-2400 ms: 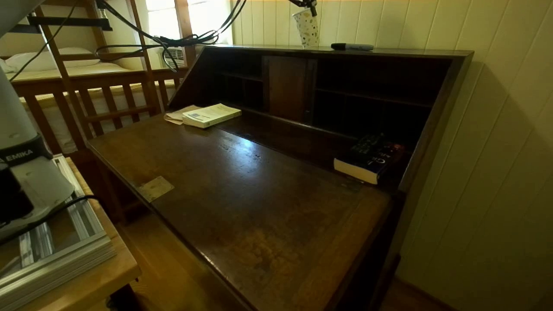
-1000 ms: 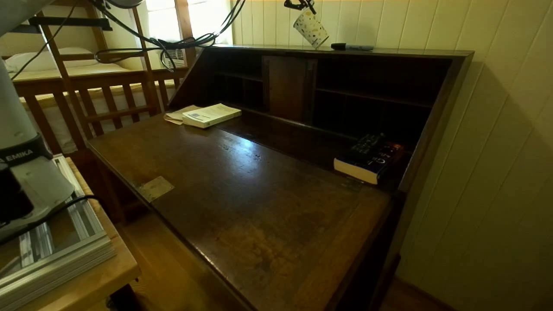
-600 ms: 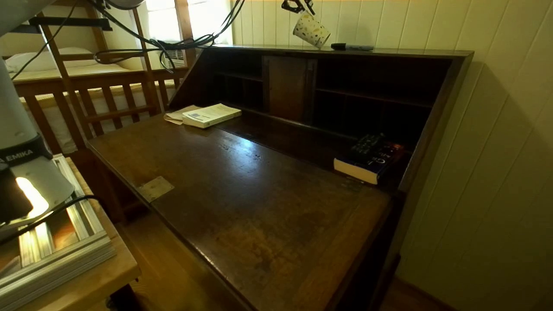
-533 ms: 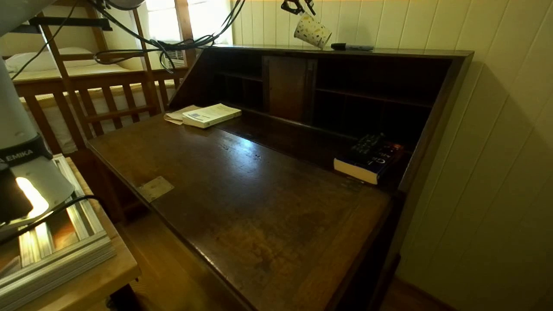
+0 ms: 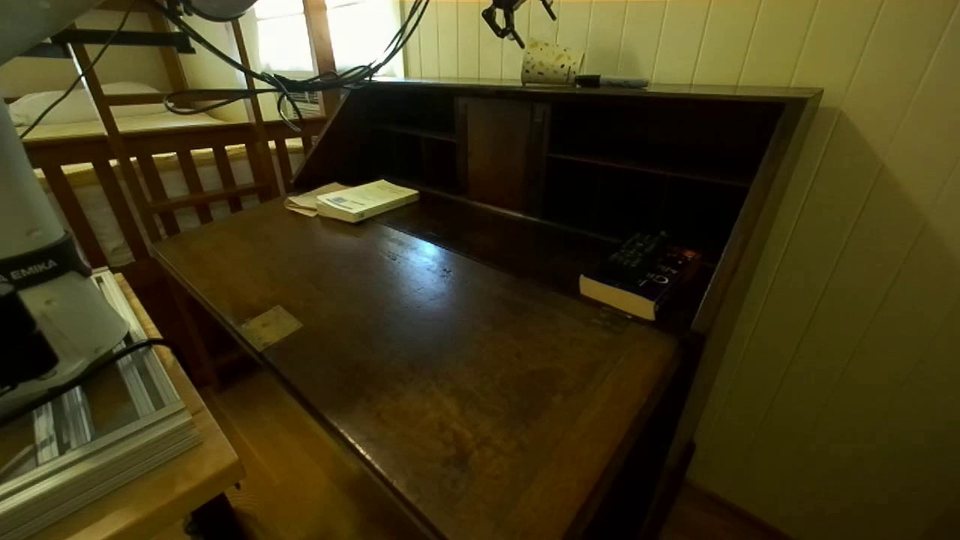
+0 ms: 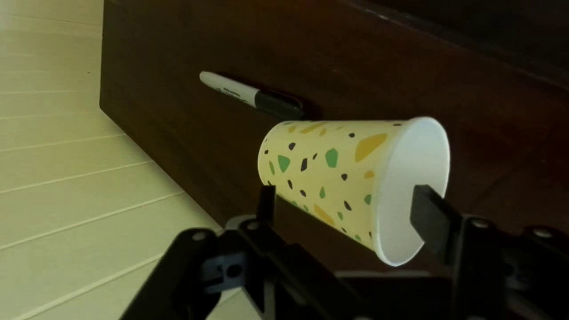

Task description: Take the marker out of the coffee cup then place the coffee cup upside down.

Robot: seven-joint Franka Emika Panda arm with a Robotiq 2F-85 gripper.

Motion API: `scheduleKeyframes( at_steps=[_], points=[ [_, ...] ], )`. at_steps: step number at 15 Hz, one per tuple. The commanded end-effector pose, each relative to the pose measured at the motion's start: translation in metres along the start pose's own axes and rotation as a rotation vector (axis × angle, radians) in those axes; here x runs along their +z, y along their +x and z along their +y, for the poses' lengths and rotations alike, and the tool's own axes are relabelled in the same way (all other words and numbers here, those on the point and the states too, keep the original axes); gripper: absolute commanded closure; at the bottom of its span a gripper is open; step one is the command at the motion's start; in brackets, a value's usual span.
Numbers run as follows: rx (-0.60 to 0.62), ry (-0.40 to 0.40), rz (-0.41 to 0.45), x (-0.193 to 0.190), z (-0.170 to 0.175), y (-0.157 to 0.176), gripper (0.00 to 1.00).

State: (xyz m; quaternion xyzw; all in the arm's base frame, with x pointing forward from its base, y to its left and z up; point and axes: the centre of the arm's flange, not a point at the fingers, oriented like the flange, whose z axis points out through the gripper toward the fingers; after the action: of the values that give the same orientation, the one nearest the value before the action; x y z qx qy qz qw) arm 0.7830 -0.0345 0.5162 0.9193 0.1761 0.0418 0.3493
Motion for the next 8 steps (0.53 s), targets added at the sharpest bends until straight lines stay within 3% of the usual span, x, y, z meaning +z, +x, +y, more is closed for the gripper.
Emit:
scheduleKeyframes(
  at_steps=[1, 8],
  points=[
    [0.013, 0.023, 0.035, -0.007, 0.012, 0.021, 0.00],
    [0.233, 0.225, 0.080, -0.029, 0.031, 0.021, 0.00]
  ],
)
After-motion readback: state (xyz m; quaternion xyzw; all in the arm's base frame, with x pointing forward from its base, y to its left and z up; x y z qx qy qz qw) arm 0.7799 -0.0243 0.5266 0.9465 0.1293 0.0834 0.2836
